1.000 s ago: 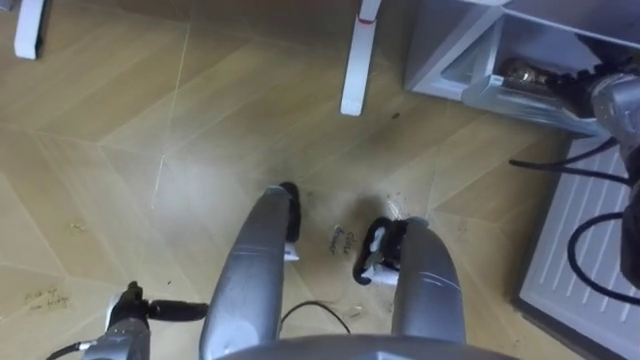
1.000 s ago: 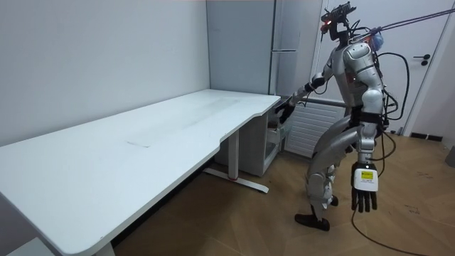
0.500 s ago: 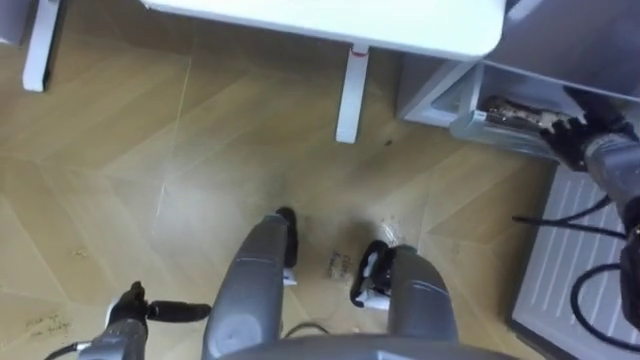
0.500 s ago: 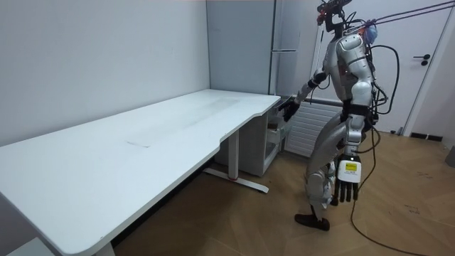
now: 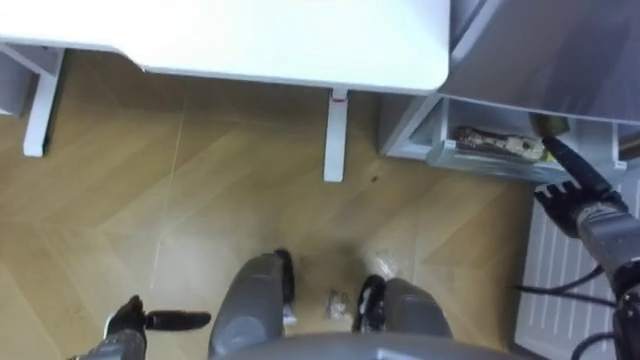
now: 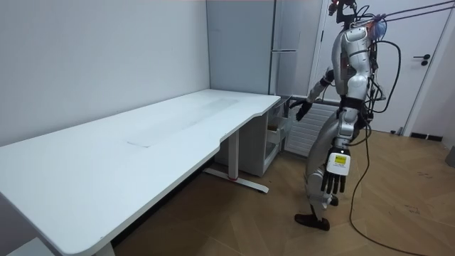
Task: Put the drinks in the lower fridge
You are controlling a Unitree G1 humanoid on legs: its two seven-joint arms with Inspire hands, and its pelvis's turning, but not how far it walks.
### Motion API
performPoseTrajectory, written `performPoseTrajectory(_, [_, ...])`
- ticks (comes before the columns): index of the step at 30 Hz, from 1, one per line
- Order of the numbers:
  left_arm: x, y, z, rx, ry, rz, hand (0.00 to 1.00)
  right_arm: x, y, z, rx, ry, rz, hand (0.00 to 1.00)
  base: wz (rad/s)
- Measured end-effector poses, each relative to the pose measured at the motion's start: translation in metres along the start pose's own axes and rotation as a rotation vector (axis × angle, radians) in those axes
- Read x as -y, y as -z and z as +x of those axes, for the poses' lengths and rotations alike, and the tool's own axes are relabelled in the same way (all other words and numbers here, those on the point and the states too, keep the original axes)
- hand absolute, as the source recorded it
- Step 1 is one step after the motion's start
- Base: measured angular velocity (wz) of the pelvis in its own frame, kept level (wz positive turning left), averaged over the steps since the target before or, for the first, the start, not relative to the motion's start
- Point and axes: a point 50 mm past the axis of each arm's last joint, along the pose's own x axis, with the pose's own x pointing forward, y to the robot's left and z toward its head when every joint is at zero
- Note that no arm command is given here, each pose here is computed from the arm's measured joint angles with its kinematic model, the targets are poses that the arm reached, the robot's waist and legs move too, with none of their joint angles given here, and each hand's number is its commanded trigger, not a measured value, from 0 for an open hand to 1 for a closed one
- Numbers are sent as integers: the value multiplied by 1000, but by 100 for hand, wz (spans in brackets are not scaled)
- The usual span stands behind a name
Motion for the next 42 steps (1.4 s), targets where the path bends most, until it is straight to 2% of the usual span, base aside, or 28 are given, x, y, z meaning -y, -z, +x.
performPoseTrajectory(4, [3, 1, 0, 0, 11, 4, 0, 14, 13, -1, -33, 38, -37, 0, 0])
performPoseTrajectory(10, [4, 3, -1, 2, 15, 4, 0, 22, 36, -2, -82, 66, -59, 0, 0])
performPoseTrajectory(17, [3, 8, -1, -6, 15, 13, 0, 25, 36, -2, -81, 91, -21, 0, 0])
performPoseTrajectory(25, [4, 10, -1, -12, 45, 13, 0, -1, 29, 1, -59, 16, 236, 0, 1])
performPoseTrajectory(30, [4, 10, -1, -18, 44, 16, 0, -13, 22, 2, -46, -22, 302, 0, -2])
performPoseTrajectory(36, [3, 12, -1, -25, 39, 24, 0, -40, 3, 2, 2, -92, 418, 0, 4])
performPoseTrajectory(39, [3, 8, -1, -18, 40, 27, 0, -63, -16, 0, 41, -154, 432, 0, 2])
performPoseTrajectory(42, [1, 11, -1, -31, 34, 29, 0, -71, -25, -1, 78, -207, 443, 0, -3])
